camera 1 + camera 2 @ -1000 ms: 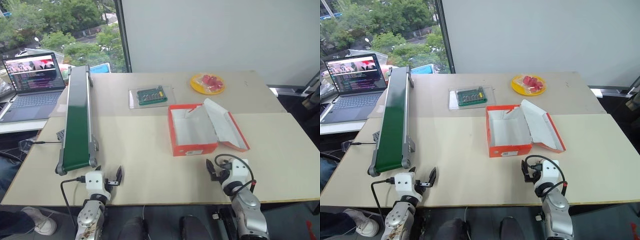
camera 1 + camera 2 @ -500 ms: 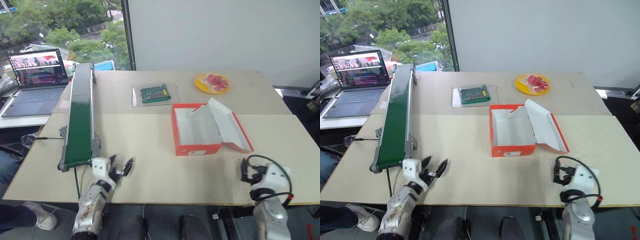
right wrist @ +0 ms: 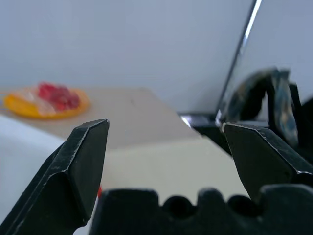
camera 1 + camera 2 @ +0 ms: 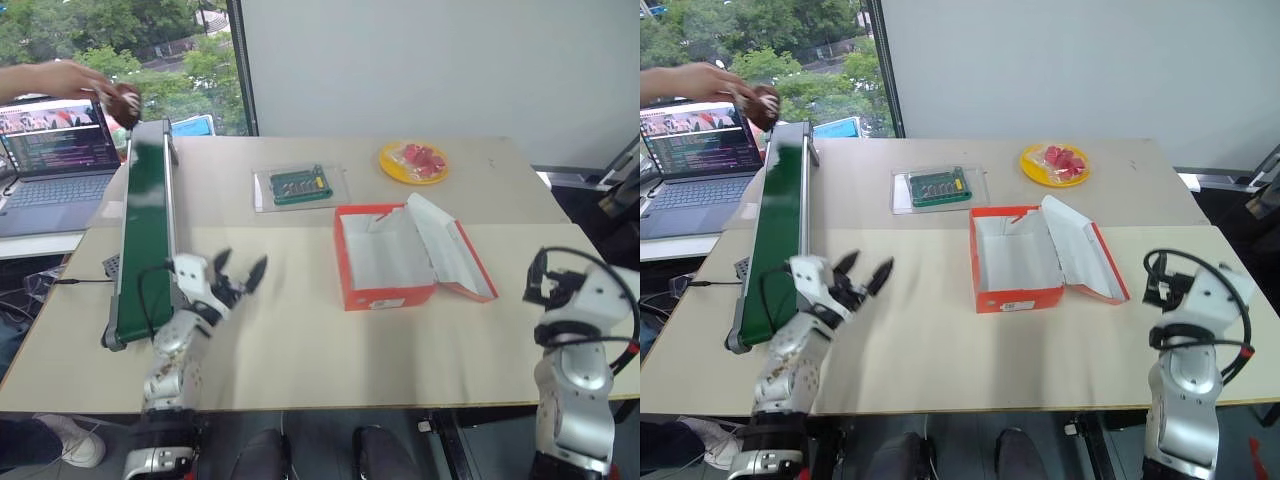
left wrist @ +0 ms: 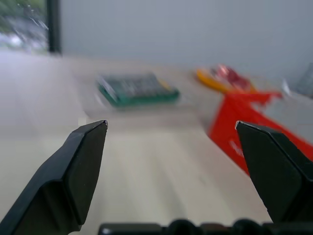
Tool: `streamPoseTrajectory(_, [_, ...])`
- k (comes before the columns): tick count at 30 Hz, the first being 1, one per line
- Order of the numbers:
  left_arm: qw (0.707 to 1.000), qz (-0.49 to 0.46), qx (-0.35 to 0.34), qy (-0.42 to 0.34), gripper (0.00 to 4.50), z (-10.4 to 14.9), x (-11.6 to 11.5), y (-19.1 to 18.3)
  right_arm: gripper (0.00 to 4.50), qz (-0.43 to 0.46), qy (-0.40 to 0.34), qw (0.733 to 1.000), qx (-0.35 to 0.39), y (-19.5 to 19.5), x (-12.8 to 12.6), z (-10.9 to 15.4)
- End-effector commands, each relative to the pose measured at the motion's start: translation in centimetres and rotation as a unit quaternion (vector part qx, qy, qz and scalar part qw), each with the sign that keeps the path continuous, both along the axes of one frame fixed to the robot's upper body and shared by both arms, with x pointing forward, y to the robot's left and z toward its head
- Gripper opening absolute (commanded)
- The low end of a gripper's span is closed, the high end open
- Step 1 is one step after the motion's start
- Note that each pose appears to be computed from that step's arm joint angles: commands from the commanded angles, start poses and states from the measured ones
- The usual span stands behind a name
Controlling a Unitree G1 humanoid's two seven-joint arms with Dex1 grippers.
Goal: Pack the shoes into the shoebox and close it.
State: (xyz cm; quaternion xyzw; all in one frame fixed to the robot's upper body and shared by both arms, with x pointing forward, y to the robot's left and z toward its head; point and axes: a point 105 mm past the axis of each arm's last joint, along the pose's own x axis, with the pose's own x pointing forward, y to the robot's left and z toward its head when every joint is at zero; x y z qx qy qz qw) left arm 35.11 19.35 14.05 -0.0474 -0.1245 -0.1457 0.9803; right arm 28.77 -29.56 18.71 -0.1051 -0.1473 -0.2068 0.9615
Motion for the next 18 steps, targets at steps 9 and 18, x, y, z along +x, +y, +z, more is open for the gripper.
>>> streamPoseTrajectory(9, [0.981, 0.162, 0.027, -0.101, 4.50, 10.8, -0.5, 1.2, 4.43, 0.299, -0.011, 0.953, -0.050, 10.8, 6.6, 5.7])
streamPoseTrajectory(18, [0.972, 0.232, 0.027, -0.032, 4.50, 8.9, -2.9, 3.5, 4.43, 0.477, 0.099, 0.874, 0.004, 16.9, 6.6, 1.8])
